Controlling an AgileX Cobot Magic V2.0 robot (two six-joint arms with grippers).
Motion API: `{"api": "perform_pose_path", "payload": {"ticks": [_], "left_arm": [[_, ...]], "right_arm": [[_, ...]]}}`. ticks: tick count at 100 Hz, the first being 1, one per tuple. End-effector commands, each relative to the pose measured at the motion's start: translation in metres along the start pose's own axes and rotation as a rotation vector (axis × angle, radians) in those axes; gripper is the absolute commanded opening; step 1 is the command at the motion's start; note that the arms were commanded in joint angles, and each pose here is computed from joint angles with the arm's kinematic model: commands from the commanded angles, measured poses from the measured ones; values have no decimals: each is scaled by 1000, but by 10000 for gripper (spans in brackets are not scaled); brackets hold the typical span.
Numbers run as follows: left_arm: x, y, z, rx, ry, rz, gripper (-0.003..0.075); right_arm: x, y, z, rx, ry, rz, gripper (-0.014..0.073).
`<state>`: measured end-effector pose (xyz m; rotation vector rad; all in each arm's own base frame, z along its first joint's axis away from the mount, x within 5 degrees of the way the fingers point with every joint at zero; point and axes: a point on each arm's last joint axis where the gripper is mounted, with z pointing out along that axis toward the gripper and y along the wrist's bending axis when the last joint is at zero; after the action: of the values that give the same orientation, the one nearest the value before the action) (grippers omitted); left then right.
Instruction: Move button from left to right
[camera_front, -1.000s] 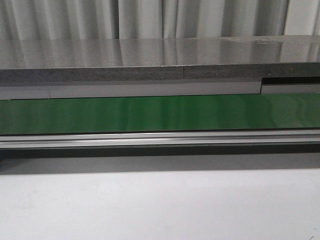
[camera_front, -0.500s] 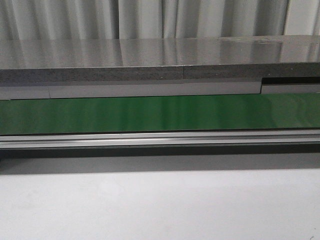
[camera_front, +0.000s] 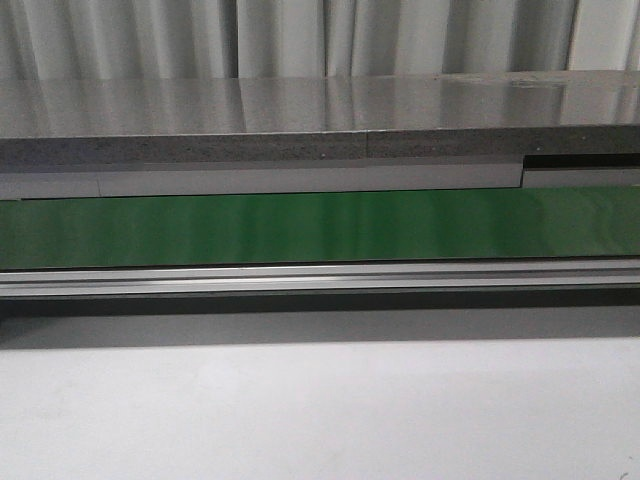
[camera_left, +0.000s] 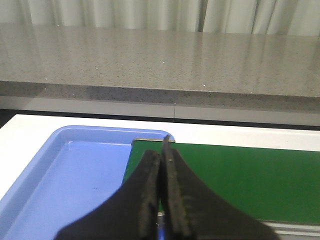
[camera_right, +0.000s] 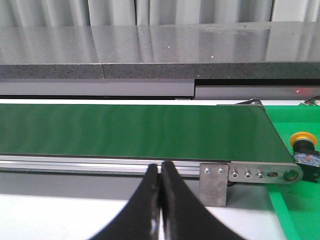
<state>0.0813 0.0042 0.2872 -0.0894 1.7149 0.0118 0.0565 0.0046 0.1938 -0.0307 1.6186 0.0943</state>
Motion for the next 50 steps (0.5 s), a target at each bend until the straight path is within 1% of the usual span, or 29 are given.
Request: {"api": "perform_pose_path", "payload": {"ticks": [1, 14, 26, 50], "left_arm": [[-16, 1, -2, -10, -97, -12, -20], [-15, 1, -2, -15, -91, 57, -20], [-13, 1, -1, -5, -92, 50, -20], [7, -7, 3, 95, -191, 79, -20]], "right_arm": [[-14, 0, -3, 1, -121, -10, -67], [-14, 0, -3, 1, -121, -10, -67], [-14, 0, -3, 1, -121, -10, -67], [-14, 0, -3, 1, -121, -10, -67]]}}
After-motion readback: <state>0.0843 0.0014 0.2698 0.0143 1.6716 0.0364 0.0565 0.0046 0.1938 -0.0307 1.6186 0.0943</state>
